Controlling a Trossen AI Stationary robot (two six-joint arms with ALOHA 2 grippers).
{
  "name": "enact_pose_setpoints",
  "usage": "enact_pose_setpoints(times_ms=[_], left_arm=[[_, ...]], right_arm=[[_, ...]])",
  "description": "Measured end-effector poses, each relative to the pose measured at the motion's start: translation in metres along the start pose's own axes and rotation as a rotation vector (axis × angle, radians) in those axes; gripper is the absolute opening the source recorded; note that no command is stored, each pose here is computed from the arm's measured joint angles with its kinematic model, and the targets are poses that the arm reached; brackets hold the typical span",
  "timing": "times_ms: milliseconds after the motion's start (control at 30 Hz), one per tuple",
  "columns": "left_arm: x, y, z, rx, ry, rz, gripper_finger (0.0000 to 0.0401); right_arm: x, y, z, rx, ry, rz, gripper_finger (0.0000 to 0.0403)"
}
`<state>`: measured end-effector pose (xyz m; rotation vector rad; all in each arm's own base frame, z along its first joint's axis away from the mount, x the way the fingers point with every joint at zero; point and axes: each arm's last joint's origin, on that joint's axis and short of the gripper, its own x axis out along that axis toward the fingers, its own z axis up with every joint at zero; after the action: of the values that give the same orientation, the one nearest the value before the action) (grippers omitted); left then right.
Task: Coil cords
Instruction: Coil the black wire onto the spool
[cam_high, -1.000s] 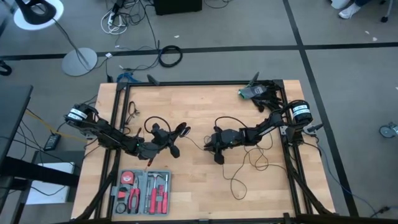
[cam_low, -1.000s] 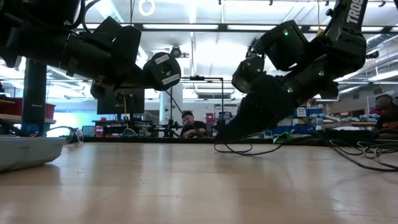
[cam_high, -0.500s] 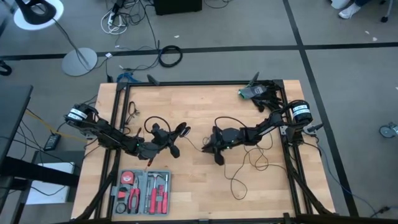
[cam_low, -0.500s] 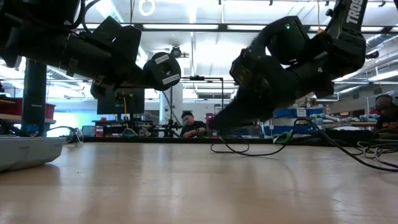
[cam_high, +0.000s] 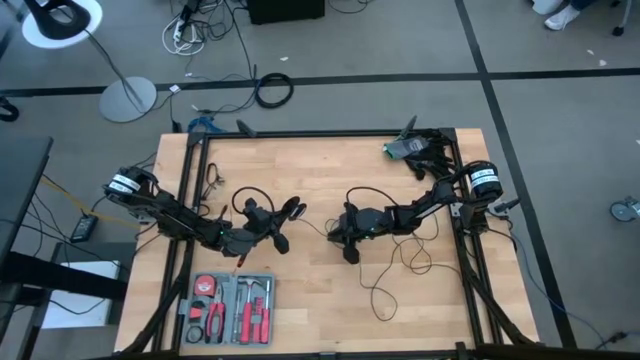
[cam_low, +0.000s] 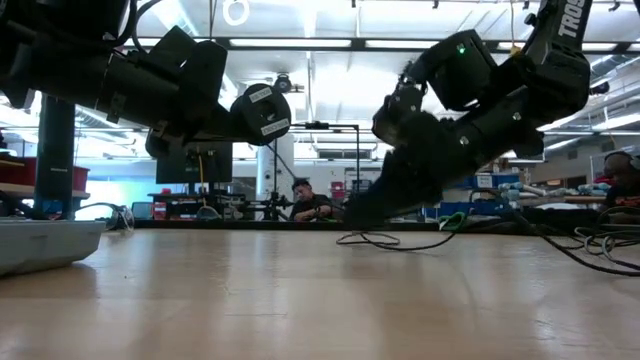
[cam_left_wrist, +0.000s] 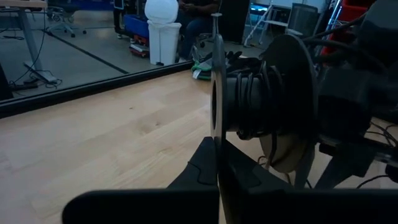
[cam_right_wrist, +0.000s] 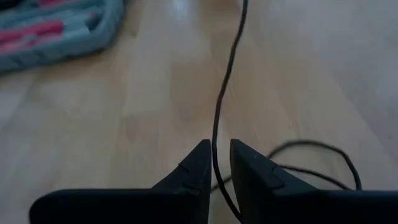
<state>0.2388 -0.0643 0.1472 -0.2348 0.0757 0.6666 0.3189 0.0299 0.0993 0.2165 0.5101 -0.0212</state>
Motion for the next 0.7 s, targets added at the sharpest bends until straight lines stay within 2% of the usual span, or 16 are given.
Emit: enact_pose_setpoints(times_ms=[300,567,700], left_arm=[[0.0,0.0,0.0,0.0,0.0,0.0,0.0],[0.0,0.0,-0.0001,0.001,0.0,0.0,0.0],[0.0,0.0,0.0,0.001,0.0,0.0,0.0]], right_arm=[[0.0,-0.0021,0.0002,-0.025,-0.006,-0.037,0.0055],[0.0001,-0.0036,0.0014,-0.016,-0.014,-0.04,0.0009],[0.0001,-0.004,0.0015,-0.018,-0.015,-0.043,0.0008]])
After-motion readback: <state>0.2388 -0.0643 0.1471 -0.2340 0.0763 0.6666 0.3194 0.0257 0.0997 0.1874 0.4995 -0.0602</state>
